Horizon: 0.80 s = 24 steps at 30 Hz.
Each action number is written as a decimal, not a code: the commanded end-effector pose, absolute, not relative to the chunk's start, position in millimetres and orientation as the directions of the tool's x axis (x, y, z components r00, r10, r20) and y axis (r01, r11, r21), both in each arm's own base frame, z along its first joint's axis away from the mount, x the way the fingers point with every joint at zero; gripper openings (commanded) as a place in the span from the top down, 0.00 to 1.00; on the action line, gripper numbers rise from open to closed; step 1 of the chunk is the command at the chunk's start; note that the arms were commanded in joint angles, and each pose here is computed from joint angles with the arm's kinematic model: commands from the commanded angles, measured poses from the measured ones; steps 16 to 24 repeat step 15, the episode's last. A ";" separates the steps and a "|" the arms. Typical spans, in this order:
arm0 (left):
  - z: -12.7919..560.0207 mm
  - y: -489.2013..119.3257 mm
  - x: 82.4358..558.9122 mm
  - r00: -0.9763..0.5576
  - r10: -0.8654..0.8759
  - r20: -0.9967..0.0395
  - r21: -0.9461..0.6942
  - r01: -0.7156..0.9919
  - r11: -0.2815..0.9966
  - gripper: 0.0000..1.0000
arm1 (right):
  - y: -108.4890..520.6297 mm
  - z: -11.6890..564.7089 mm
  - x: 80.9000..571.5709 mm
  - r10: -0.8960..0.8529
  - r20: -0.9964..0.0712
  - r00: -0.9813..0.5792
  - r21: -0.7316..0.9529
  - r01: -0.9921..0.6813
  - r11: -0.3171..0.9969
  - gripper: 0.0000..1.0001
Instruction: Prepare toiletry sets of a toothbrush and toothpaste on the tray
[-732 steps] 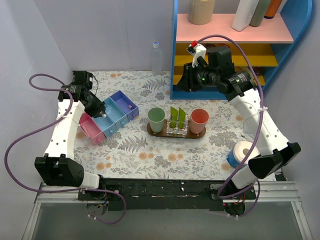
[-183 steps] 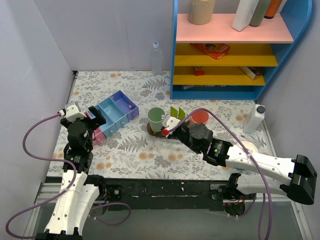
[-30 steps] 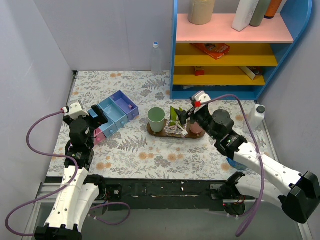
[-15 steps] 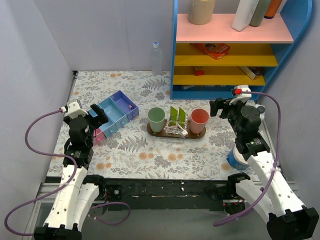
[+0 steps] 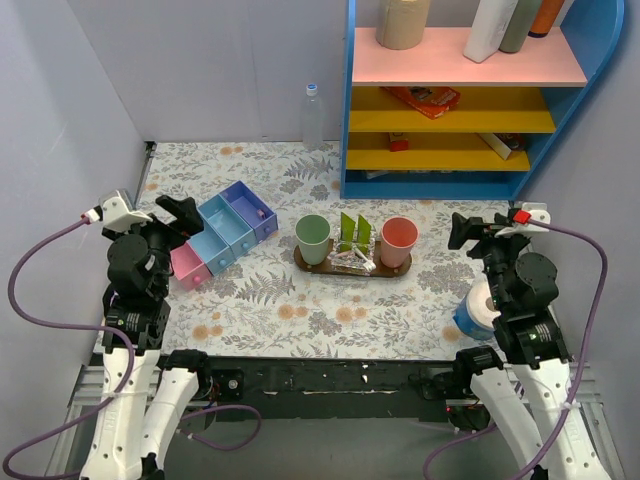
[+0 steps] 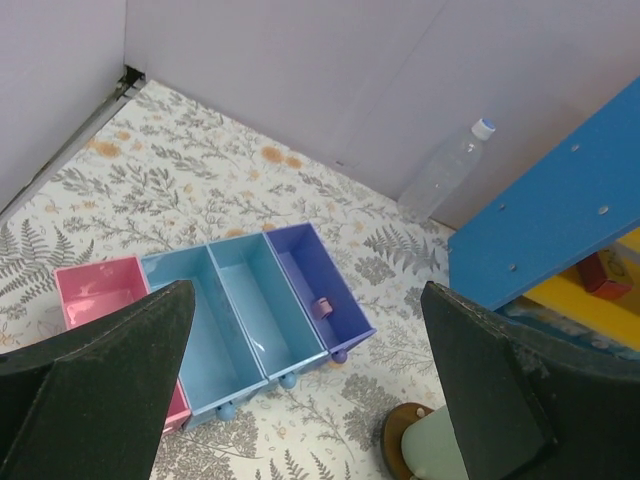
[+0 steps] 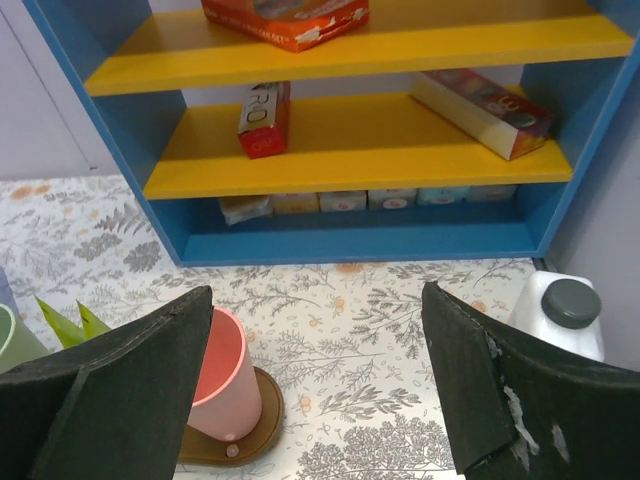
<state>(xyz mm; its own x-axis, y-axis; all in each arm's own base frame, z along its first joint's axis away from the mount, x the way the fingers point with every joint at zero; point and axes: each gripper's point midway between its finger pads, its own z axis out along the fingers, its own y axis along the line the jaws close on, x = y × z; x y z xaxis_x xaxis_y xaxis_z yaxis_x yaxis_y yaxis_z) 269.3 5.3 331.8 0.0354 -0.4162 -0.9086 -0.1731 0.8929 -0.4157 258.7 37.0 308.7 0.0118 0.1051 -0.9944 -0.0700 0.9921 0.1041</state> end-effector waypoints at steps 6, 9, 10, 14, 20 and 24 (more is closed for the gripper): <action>351.9 6.9 258.5 0.065 -0.414 -0.908 -0.419 -0.165 0.893 0.02 | 20.6 306.3 249.2 0.093 -0.994 0.054 0.093 -0.001 0.996 0.08; 351.5 6.3 258.9 0.062 -0.413 -0.909 -0.418 -0.161 0.894 0.02 | 20.8 307.4 249.0 0.085 -0.995 0.058 0.085 -0.004 0.996 0.08; 350.7 5.8 259.4 0.057 -0.414 -0.908 -0.418 -0.162 0.894 0.02 | 20.5 307.0 249.2 0.083 -0.995 0.058 0.083 -0.002 0.997 0.08; 348.6 5.8 259.6 0.050 -0.422 -0.905 -0.424 -0.167 0.890 0.02 | 20.4 307.5 249.2 0.085 -0.994 0.064 0.085 -0.002 0.996 0.08; 347.7 6.0 259.4 0.051 -0.424 -0.904 -0.427 -0.168 0.889 0.02 | 20.0 307.8 249.0 0.083 -0.994 0.066 0.084 -0.001 0.996 0.08; 347.7 6.0 259.4 0.051 -0.424 -0.904 -0.427 -0.168 0.889 0.02 | 20.0 307.8 249.0 0.083 -0.994 0.066 0.084 -0.001 0.996 0.08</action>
